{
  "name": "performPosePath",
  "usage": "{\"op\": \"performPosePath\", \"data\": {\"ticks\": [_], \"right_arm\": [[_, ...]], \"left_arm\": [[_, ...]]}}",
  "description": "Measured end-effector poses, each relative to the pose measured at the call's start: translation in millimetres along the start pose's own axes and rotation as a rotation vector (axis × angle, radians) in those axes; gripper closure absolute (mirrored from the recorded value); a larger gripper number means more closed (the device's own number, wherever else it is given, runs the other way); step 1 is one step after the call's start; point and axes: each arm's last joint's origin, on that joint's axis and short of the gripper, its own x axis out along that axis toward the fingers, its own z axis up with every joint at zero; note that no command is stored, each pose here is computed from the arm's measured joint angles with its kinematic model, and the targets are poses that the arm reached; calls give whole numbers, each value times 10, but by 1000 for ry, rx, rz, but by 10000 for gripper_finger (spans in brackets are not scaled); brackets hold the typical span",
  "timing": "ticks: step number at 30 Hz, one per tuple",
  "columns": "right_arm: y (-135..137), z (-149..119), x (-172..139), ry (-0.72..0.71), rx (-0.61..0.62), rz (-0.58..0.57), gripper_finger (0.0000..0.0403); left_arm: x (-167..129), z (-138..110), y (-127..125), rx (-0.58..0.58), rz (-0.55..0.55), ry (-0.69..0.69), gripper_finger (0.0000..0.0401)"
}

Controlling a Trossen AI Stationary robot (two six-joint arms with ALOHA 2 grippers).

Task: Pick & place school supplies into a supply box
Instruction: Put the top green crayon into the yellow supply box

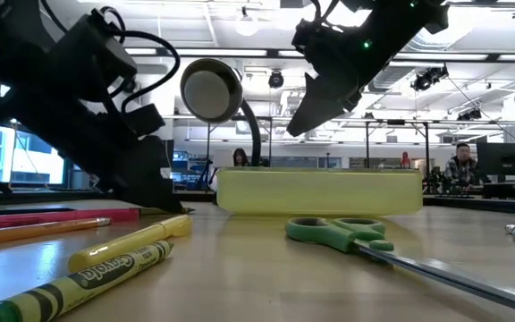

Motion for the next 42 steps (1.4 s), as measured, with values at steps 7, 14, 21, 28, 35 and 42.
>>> {"op": "performPosePath", "data": {"ticks": [7,14,21,28,35,42], "right_arm": [[0,0,1,0,-33,0,320],[6,-2,0,5,-68,21,320],[9,-3,1,7,-69,31,320],[24,-6,-2,14,-69,66,320],[73,10,-98,-9,-33,63,320],[101,129,-454,-109,-24,90,320]], "left_arm": [[41,-129,-3,-30,58,-16,185],[1,-316,-58,-44,95,-57,206],[-13,-519,-82,-77,141,-153,337],[-21,-466,-143,-67,97,-207,362],[-80,-272,-351,-61,-62,-250,366],[-223,232,-577,60,-105,-369,366]]}}
